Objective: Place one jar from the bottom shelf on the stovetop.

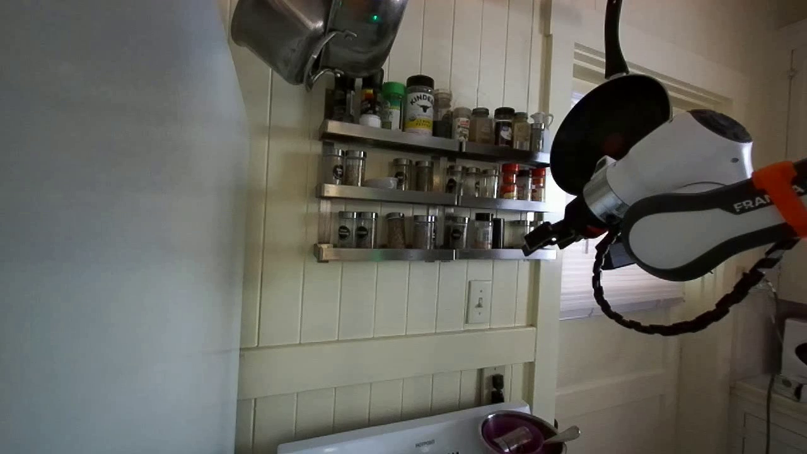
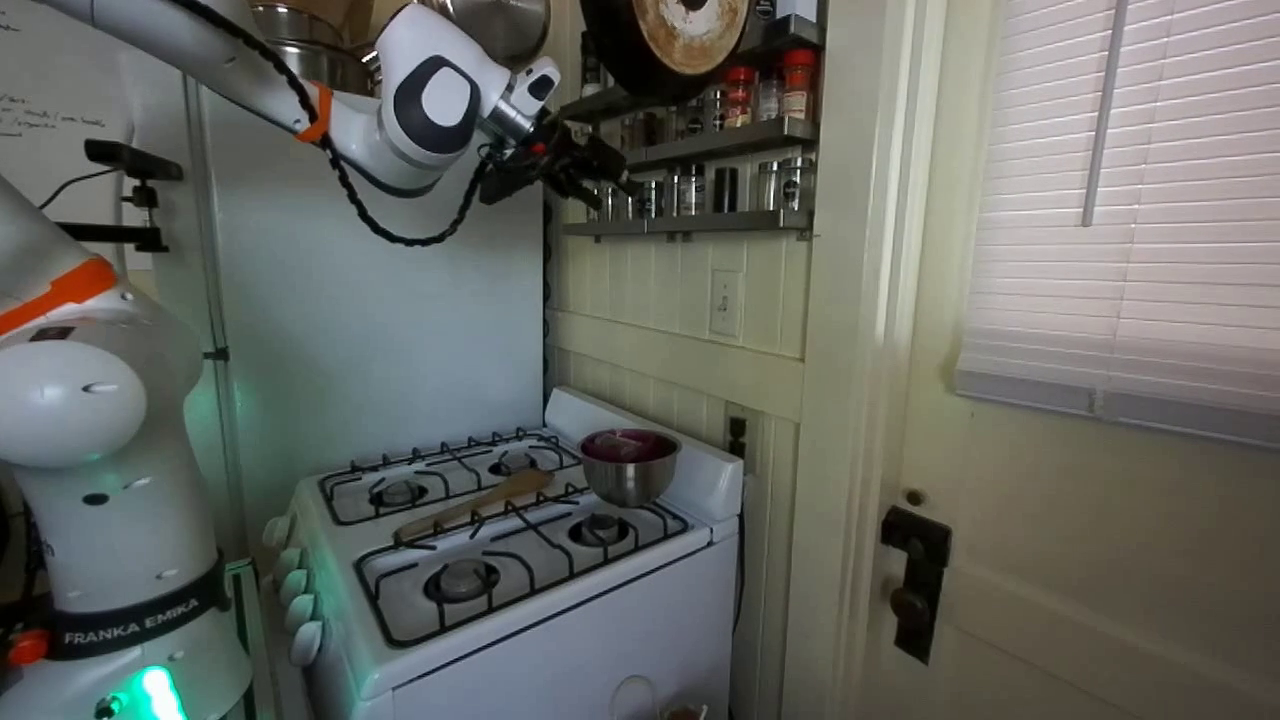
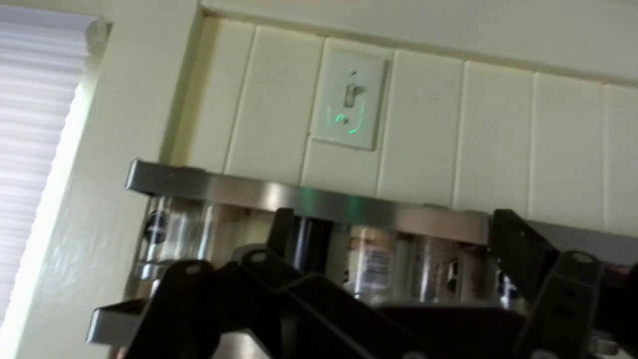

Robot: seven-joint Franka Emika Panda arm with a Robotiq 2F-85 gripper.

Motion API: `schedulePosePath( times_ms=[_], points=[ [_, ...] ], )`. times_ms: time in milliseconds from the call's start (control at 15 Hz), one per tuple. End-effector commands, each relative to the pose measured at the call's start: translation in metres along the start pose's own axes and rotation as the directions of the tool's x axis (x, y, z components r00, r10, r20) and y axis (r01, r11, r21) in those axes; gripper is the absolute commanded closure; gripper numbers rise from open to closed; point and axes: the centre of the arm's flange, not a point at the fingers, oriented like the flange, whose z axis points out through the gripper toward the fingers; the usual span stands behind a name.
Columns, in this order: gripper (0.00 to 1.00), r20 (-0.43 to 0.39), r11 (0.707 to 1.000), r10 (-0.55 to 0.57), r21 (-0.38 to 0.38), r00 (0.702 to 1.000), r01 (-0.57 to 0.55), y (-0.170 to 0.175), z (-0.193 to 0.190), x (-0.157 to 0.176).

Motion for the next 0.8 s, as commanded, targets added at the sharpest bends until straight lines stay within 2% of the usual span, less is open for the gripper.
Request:
schedulePosePath(
  times_ms=[0,200,267,333,400,733],
  points=[
    [0.00,-0.085,0.991,-0.011,-0.137,0.996,-0.001,0.003,0.013,0.016],
    [0.00,-0.125,0.980,-0.014,-0.199,0.992,-0.011,0.001,0.020,0.026],
    [0.00,-0.120,0.982,-0.004,-0.186,0.993,-0.019,-0.001,0.028,0.027],
    [0.00,-0.102,0.992,0.012,-0.125,0.995,-0.025,-0.005,0.028,0.031],
    [0.00,-0.102,0.985,-0.010,-0.171,0.995,-0.008,0.006,0.015,0.022],
    [0.00,-0.120,0.984,-0.017,-0.179,0.993,-0.005,0.006,0.018,0.024]
  ],
)
